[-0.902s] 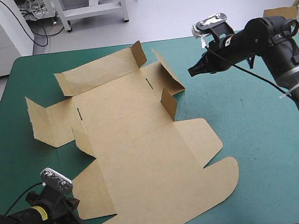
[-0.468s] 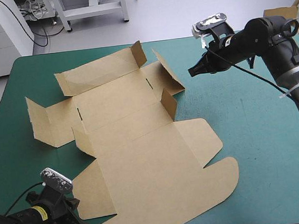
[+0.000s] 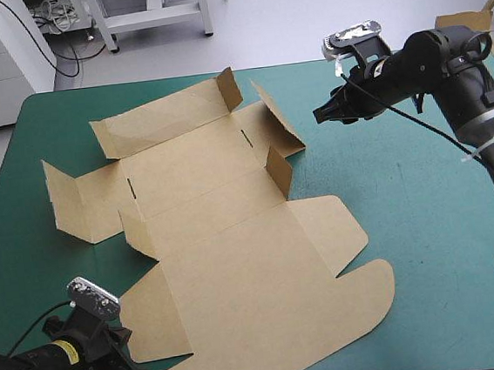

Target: Fold the box

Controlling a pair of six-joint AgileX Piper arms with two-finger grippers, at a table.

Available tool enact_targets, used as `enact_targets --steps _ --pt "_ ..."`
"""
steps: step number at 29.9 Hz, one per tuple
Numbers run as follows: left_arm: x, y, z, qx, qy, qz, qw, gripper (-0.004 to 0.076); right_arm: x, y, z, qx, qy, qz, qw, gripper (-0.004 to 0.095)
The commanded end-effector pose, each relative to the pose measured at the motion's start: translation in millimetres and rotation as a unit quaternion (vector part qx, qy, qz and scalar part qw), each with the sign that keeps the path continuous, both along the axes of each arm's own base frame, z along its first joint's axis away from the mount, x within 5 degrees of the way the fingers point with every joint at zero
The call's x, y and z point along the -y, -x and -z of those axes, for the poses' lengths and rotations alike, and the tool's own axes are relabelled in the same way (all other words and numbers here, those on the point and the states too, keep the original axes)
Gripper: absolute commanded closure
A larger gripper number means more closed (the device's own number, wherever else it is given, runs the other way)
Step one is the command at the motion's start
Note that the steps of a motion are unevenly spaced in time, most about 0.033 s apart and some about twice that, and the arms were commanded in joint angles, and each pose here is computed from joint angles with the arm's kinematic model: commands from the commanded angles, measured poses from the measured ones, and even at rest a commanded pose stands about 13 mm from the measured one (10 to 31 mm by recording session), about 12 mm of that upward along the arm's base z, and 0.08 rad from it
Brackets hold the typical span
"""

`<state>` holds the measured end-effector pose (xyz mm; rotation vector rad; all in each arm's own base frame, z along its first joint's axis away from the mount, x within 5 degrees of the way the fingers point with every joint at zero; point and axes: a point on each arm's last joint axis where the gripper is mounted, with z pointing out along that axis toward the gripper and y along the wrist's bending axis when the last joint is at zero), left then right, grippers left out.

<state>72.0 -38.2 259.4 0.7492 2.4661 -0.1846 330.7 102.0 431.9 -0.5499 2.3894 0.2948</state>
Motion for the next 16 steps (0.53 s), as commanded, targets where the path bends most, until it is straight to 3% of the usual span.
enact_targets --steps 1,4,16 --pt "3.0 -3.7 -9.1 0.025 0.019 0.0 0.999 0.0731 1.9 12.5 -24.3 0.05 -0.02 -0.002 0.999 0.0308" --pt "3.0 -3.7 -9.1 0.025 0.019 0.0 0.999 0.0731 1.9 12.4 -24.4 0.051 -0.02 -0.002 0.998 0.0247" --pt "3.0 -3.7 -9.1 0.025 0.019 0.0 0.999 0.0731 0.3 11.9 -25.8 0.056 -0.031 -0.004 0.998 0.0249"
